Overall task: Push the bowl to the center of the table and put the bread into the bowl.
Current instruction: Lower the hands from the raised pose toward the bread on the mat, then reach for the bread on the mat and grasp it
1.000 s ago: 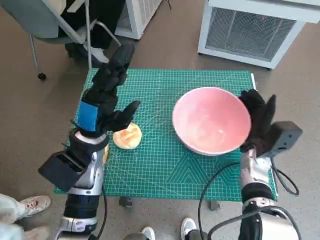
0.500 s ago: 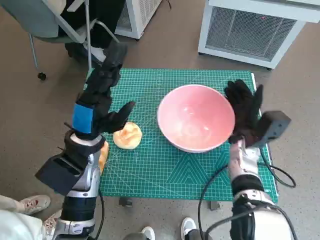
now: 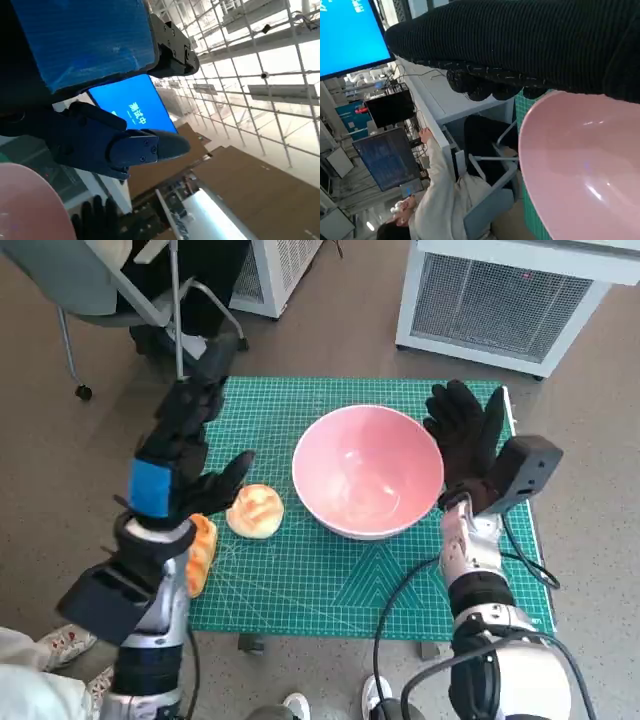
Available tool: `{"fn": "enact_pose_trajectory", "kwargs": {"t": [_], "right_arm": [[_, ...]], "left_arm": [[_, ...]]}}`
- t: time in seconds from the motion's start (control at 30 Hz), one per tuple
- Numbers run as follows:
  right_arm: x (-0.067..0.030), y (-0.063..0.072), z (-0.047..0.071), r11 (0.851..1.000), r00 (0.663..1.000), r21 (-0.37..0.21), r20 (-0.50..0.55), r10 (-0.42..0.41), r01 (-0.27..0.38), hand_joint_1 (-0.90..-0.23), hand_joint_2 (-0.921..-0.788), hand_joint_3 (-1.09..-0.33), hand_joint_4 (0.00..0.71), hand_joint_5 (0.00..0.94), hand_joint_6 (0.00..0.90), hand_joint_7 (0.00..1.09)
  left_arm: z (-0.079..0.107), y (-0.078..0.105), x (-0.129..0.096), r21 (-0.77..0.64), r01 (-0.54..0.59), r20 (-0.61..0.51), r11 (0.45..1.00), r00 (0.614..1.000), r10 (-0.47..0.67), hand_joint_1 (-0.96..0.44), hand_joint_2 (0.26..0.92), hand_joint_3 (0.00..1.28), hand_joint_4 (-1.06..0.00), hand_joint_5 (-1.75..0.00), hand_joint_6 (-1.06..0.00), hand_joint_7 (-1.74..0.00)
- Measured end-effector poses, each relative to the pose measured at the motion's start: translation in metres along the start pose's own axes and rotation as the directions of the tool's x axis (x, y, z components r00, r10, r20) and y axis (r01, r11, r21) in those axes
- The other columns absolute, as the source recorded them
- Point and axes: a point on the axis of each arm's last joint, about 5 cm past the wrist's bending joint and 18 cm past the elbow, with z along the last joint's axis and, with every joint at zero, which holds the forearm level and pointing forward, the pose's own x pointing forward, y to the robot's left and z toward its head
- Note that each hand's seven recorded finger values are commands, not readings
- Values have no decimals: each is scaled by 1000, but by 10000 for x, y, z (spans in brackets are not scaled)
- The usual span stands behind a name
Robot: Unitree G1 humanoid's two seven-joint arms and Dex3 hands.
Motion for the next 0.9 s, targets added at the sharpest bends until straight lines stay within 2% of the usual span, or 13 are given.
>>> {"fn": "enact_pose_trajectory", "kwargs": {"t": [0.2,0.3,0.33,0.43,0.5,0.6,0.7,0.77,0.9], "right_arm": [[23,-26,80,999,998,-42,65,22,-20,-540,-921,-809,242,3,168,413],[41,-42,161,997,988,-64,143,54,-45,-540,-921,-815,245,2,123,506],[47,-43,196,996,982,-75,178,68,-56,-546,-921,-816,251,3,93,568],[62,-30,315,988,947,-127,295,126,-92,-565,-921,-819,262,4,35,672],[68,-12,399,980,913,-160,372,169,-116,-587,-921,-808,278,10,27,727],[66,15,533,963,841,-221,483,245,-154,-579,-921,-823,285,8,8,782],[46,43,663,936,745,-294,577,334,-192,-564,-921,-832,312,21,1,826],[25,59,730,918,686,-339,618,384,-208,-555,-921,-834,319,25,0,813],[-24,66,818,881,595,-415,658,462,-226,-546,-921,-841,315,25,-1,782]], "left_arm": [[46,225,-124,103,57,-47,993,998,-53,-632,921,381,-228,0,-383,-11],[81,376,-196,165,114,-89,980,991,-100,-622,921,380,-227,0,-387,-12],[99,436,-220,189,138,-108,972,987,-119,-609,921,378,-228,-1,-389,-13],[162,605,-284,250,211,-166,945,971,-173,-586,921,375,-233,-3,-392,-14],[208,704,-320,284,256,-204,924,958,-202,-574,921,344,-246,-8,-404,-19],[294,835,-369,336,328,-273,883,931,-242,-584,921,335,-243,-5,-401,-14],[400,929,-409,382,409,-345,829,895,-283,-579,921,297,-244,-4,-405,-15],[461,961,-428,402,455,-382,795,872,-305,-566,921,265,-245,-4,-408,-16],[550,978,-452,422,529,-440,737,830,-343,-523,921,190,-248,-4,-415,-18]]}}
